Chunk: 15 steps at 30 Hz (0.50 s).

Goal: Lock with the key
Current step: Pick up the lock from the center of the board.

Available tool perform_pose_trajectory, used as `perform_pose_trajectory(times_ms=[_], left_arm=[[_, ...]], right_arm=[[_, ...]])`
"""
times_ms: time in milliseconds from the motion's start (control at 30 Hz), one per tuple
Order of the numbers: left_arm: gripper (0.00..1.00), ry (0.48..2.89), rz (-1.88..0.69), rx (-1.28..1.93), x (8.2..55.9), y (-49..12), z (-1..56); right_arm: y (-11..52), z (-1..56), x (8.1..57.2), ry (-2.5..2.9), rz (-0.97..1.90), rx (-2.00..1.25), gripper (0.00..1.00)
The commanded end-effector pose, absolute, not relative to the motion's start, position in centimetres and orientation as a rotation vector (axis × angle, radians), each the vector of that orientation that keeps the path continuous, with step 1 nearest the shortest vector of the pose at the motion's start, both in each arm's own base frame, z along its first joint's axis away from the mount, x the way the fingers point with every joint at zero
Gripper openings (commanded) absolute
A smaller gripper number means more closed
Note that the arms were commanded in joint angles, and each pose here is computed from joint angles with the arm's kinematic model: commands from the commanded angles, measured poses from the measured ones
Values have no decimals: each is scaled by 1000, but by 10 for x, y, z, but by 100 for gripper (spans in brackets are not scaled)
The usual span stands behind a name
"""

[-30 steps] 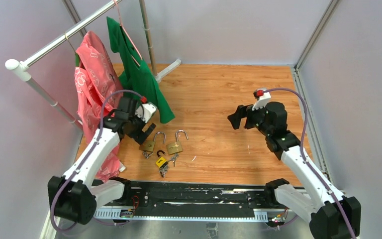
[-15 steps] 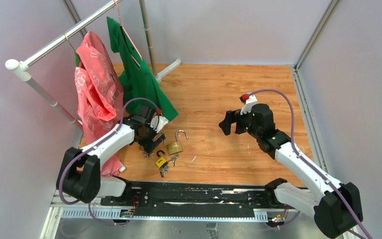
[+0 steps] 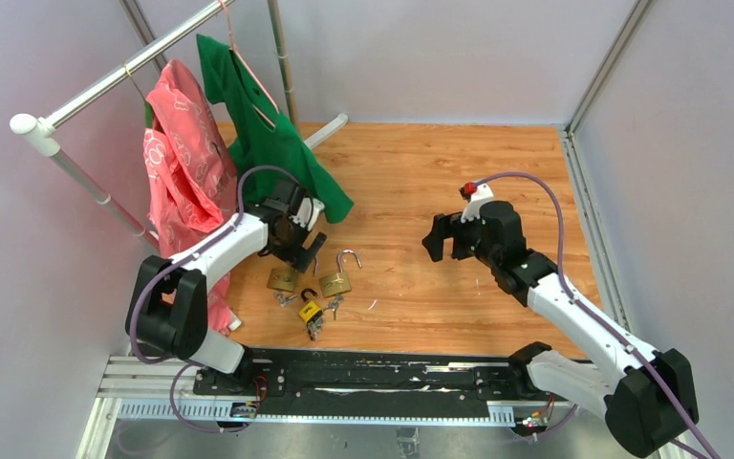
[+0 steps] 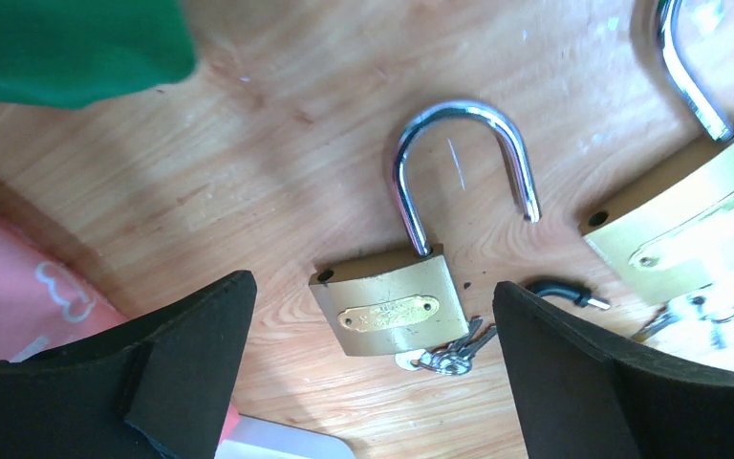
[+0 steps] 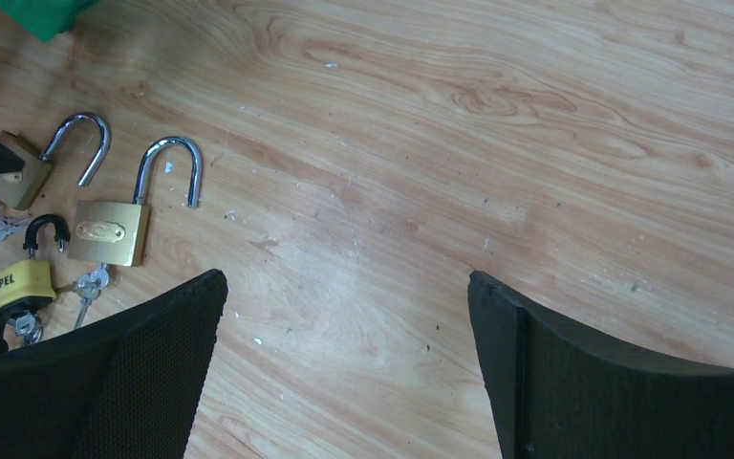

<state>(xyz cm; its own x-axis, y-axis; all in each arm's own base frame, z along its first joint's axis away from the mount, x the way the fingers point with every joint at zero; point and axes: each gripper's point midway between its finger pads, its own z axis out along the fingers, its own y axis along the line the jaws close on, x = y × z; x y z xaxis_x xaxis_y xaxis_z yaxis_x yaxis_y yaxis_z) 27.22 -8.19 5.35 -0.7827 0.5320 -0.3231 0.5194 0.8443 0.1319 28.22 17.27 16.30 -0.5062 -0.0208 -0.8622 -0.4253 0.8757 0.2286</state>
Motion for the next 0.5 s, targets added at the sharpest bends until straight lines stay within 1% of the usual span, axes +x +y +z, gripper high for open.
perform_pose_trajectory(times_ms=[0,133,233,400,467], left_arm=[[100,2777,33,478,268,-82,66],[100,2874,75,337,252,-75,49],[100,2896,147,305,254,-68,42],[100,2948,160,285,246,-67,33],[100,2953,213,259,245,-62,32]], right_arm=[[173,172,279,2062,490,-326,99],[174,174,279,2063,476,-325,99],[174,176,280,2068,464,-324,99],[172,179,283,2081,429,-334,99],[171,179,284,2084,419,-337,99]])
